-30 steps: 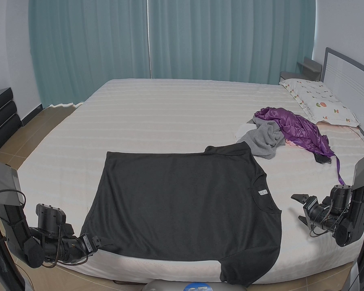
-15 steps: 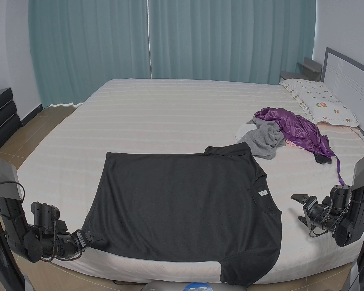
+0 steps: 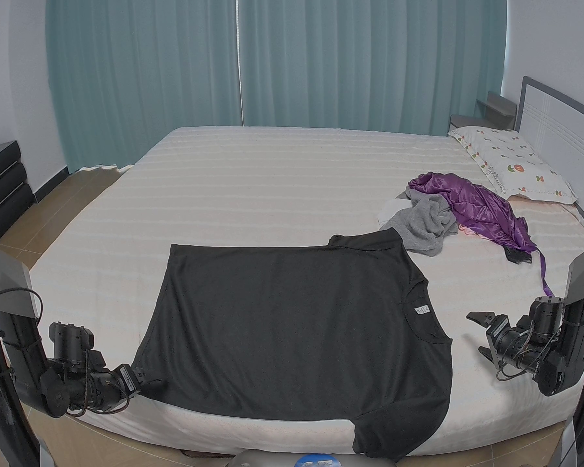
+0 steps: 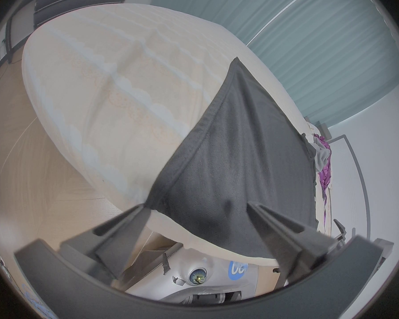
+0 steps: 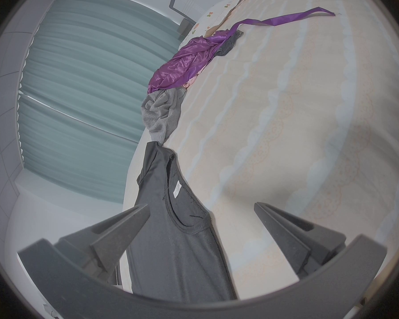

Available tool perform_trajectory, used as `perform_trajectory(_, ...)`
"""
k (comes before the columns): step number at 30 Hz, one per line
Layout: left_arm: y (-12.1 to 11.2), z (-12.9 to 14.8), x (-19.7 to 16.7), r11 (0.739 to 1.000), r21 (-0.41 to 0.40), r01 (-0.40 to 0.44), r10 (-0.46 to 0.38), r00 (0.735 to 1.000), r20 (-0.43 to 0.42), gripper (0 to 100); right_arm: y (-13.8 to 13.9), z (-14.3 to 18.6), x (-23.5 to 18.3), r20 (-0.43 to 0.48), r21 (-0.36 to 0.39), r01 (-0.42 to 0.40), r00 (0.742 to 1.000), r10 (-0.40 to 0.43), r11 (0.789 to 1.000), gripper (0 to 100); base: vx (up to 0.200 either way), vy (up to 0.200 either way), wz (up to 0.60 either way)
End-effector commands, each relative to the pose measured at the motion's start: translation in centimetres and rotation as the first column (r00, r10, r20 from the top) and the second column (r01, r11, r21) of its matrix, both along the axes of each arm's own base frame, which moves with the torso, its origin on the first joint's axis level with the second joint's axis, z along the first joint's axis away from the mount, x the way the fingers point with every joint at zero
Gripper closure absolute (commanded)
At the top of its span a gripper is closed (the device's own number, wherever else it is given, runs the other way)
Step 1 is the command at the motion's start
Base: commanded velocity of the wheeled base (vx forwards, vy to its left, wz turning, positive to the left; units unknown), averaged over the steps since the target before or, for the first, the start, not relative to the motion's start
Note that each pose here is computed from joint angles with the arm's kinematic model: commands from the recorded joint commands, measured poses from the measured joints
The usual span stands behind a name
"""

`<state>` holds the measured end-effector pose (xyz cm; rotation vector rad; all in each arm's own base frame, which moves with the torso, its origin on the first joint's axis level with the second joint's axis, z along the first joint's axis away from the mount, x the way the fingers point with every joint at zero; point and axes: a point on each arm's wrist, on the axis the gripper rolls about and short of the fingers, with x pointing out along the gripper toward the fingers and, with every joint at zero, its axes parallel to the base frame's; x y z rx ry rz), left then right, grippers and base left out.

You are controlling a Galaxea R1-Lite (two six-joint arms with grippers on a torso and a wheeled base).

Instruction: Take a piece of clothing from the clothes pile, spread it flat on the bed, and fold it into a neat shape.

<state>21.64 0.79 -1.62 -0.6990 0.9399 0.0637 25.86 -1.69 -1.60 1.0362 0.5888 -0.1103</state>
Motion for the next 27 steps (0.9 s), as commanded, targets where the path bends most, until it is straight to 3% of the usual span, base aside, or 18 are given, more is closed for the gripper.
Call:
perform_trajectory(1,0.6,-0.1,0.1,1.000,-0.003,-0.027,0.027,1.000,-0.002,100,0.0,0.1,0.1,0.013,-0.001,0.000,1.000,0.000,1.000,0,0.000,0.000,0.00)
perform_trajectory(19,0.8,1.1,-1.1,0.999,0.034,-0.008,0.007,1.000,0.025,100,0.1,0.1,-0.2,0.006,-0.008,-0.005,1.000,0.005,1.000,0,0.000,0.000,0.00)
perform_trajectory(27,0.8,0.8,-2.0,0.995,0.097,0.033,-0.032,0.999,-0.016,100,0.2,-0.1,-0.6,-0.006,-0.042,-0.030,1.000,0.030,0.999,0,0.000,0.000,0.00)
